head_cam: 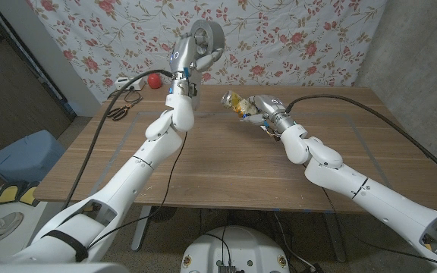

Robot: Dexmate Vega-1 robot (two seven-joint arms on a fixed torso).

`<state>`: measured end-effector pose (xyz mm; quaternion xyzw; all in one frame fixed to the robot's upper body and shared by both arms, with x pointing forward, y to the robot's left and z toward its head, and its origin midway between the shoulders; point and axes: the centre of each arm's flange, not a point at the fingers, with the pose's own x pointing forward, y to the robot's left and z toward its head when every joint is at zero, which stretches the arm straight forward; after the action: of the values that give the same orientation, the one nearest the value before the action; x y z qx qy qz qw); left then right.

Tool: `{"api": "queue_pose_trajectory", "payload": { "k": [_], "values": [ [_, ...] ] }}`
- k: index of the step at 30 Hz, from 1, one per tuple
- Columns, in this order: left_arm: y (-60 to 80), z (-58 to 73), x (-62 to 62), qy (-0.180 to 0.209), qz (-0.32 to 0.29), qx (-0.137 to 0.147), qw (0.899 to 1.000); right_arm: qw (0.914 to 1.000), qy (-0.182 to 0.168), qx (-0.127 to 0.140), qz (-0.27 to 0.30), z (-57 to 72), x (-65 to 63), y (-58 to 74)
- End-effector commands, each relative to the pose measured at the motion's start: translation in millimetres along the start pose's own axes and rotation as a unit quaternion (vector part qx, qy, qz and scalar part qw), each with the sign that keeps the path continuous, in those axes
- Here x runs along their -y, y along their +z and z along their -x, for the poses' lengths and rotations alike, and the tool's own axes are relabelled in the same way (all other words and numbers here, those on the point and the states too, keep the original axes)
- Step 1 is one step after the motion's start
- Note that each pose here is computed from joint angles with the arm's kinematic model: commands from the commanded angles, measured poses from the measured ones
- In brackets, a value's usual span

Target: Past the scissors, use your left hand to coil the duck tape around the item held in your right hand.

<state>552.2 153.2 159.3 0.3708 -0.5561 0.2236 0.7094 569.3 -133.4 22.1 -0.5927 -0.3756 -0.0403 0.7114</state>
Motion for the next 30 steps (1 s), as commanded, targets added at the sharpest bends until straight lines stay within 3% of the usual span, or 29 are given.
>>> {"api": "queue_pose_trajectory", "payload": {
  "k": [1, 15, 30],
  "values": [
    [23.8, -22.2, 10.8, -0.052, 0.014, 0.031, 0.998, 0.9995, -0.005, 0.018, 0.025, -14.3, -2.9, 12.4],
    [48.4, -38.8, 21.1, -0.101, 0.021, 0.060, 0.993, 0.9979, -0.005, 0.038, 0.052, -24.6, -7.3, 26.0],
    [68.9, -40.0, 20.6, -0.129, 0.024, 0.075, 0.989, 0.9970, 0.022, 0.039, 0.064, -43.5, -23.4, 20.1]
  ]
}}
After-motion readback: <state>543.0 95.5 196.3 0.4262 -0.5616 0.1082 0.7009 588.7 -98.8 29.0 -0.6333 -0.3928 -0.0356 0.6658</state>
